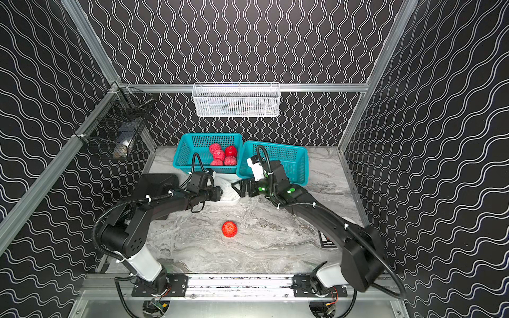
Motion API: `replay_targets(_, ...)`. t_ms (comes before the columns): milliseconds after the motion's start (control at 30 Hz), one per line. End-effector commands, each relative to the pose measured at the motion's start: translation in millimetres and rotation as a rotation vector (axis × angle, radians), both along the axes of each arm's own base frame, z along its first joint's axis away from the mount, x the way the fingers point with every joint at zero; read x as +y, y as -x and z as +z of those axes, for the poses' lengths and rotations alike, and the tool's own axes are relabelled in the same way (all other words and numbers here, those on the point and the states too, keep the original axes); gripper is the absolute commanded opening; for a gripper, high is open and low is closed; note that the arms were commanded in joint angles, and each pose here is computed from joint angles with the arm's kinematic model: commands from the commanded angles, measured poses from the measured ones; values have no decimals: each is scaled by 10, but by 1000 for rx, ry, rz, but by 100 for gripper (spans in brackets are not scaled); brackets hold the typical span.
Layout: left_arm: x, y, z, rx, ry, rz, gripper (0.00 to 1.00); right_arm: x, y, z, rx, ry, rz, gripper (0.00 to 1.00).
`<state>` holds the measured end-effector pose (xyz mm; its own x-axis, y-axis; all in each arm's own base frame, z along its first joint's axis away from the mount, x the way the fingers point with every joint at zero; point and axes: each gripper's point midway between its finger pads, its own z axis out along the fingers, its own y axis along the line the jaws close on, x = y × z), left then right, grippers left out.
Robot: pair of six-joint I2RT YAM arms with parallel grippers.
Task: Remove foam nets from apples
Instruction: Pick up the apple from the center of the board.
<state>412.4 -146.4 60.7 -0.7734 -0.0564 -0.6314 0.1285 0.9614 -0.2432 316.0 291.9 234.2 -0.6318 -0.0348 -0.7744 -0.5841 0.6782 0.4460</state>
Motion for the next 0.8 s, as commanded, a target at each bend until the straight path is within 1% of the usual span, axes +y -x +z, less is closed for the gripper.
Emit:
replay_targets(0,1,16,-61,30,-19,-10,57,-173,14,28,-124,-11,-60,100)
replay_targets(167,15,3,-111,53,-51,-4,58,-390,123,-297,-208,-17,-113,100)
replay_targets(300,45,-16,-131,75,-84,-1,59,-419,198,-465,-231,-30,-99,100)
replay_targets(367,73,-15,-55,60,-91,13,59,-422,222,-501,-252,-52,-95,100)
replay_targets(500,61,-13,257,4,-78,26,59,-411,248,-573,-268,-52,-77,100)
replay_targets(533,81,-5,328,-3,-77,38,61,-428,255,-598,-273,-54,-83,100)
replay_targets(633,165,82,466,6,-84,82,77,-511,281,-617,-313,-66,-112,100)
replay_targets(700,197,179,491,28,-81,91,81,-584,308,-606,-345,-84,-139,100)
replay_targets(767,212,281,525,43,-74,87,83,-649,325,-561,-381,-107,-167,100)
